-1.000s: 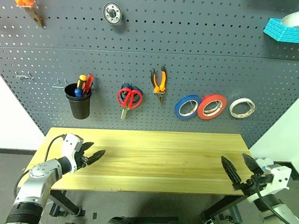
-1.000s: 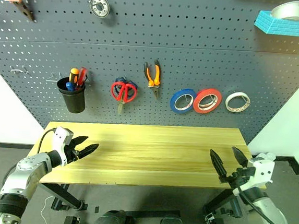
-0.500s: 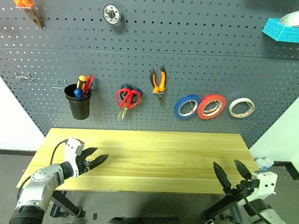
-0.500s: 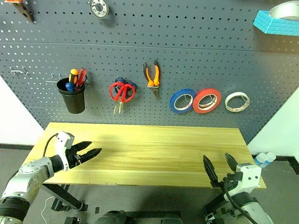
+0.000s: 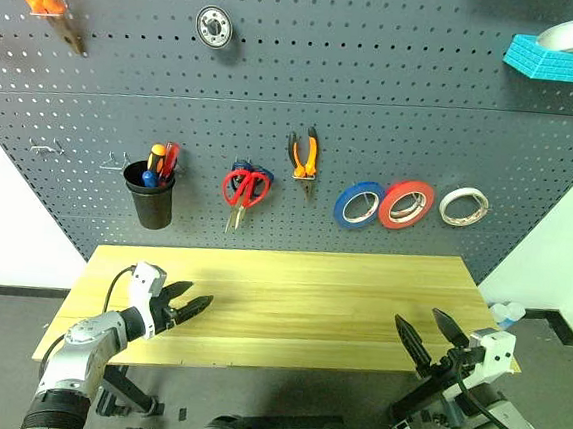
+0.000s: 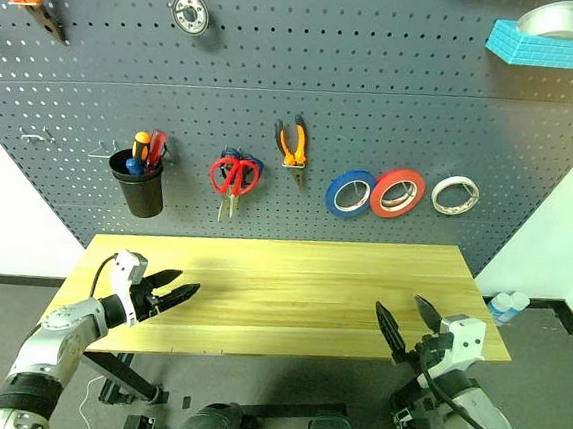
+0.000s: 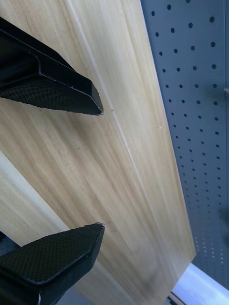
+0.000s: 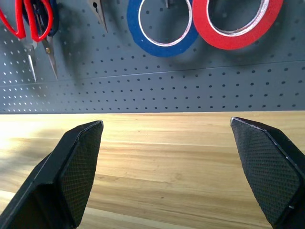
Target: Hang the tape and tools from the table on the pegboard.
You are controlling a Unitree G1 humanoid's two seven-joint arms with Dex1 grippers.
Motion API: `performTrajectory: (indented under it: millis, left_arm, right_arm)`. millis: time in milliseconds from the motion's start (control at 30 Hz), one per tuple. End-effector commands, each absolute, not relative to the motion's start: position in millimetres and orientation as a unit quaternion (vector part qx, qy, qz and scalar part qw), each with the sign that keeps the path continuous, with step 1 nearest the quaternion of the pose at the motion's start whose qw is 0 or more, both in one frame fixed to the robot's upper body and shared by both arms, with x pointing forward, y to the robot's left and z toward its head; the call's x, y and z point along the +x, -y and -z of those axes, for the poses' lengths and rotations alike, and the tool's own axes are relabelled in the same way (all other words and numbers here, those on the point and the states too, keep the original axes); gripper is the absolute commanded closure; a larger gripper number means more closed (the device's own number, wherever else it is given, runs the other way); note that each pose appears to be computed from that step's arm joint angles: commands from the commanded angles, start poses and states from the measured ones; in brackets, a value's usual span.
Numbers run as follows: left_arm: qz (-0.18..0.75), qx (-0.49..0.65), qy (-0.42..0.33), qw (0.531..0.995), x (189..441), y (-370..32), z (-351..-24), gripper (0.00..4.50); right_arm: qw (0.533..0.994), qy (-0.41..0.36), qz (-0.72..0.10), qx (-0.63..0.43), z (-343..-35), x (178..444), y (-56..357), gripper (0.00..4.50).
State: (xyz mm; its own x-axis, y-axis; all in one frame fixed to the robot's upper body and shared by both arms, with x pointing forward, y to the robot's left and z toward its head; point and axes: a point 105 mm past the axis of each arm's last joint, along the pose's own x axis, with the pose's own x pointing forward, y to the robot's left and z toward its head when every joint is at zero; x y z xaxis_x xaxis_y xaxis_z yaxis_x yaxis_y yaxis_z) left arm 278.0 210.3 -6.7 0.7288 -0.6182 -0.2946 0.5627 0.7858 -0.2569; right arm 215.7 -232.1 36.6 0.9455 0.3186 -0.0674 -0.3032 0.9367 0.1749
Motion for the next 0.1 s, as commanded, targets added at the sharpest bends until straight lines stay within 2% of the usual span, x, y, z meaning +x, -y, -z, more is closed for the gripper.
performTrajectory:
  millis: [33, 100]
  left_arm:
    - [0.326, -0.066, -0.164, 0.929, 283.6, -209.0, -2.4, 0.73]
    - [0.325, -0.066, -0.164, 0.929, 284.2, -208.8, -1.3, 0.73]
  right_arm:
    - [0.982, -0.028, -0.168, 0.085, -45.4, 217.3, 228.2, 0.00]
    - [0.981, -0.029, -0.170, 0.085, -45.2, 217.1, 227.9, 0.00]
